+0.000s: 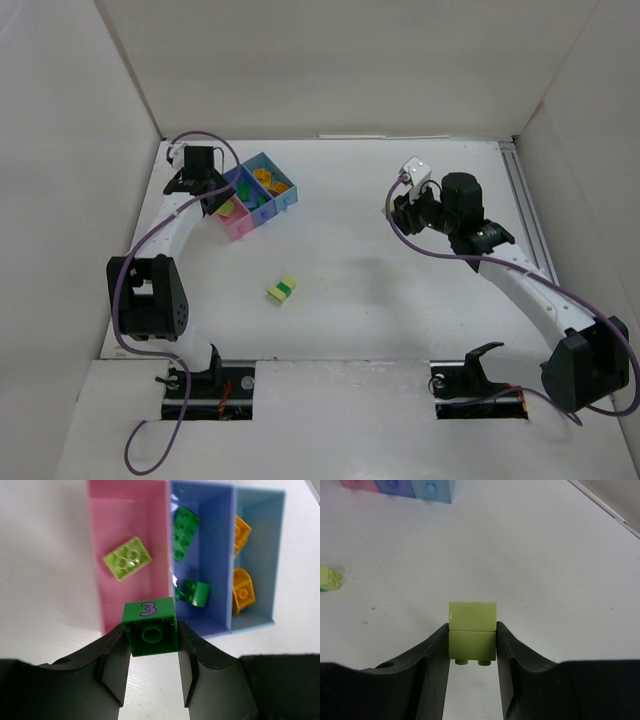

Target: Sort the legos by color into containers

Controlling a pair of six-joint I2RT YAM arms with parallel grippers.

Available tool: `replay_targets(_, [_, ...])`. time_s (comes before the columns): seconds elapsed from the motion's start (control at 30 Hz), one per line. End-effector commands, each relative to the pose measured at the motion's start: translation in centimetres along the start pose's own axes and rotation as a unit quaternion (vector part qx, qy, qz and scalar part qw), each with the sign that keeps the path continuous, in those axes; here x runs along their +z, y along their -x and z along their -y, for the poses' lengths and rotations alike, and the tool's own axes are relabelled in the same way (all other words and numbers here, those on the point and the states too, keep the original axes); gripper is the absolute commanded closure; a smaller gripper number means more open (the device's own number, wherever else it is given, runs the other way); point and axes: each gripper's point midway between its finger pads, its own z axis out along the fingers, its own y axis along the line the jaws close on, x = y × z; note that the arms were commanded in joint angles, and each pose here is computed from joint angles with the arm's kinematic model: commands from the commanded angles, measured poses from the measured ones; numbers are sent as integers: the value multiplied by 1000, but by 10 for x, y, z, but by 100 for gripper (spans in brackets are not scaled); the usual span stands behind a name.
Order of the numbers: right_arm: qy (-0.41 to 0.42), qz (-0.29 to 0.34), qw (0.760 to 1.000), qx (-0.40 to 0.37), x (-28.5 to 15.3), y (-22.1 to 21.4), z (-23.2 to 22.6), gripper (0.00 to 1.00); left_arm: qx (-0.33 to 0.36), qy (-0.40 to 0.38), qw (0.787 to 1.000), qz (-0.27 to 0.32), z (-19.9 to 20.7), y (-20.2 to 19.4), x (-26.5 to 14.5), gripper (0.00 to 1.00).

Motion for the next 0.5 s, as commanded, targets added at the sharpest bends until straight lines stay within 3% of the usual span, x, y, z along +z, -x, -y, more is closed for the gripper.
replay_targets(0.0, [-20,29,999,-1,-4,14,10,100,-24,25,999,32,-15,26,-9,77])
replay_targets(0.47, [-24,24,999,3,-3,10,14,100,-9,16,1000,20,-8,26,4,77])
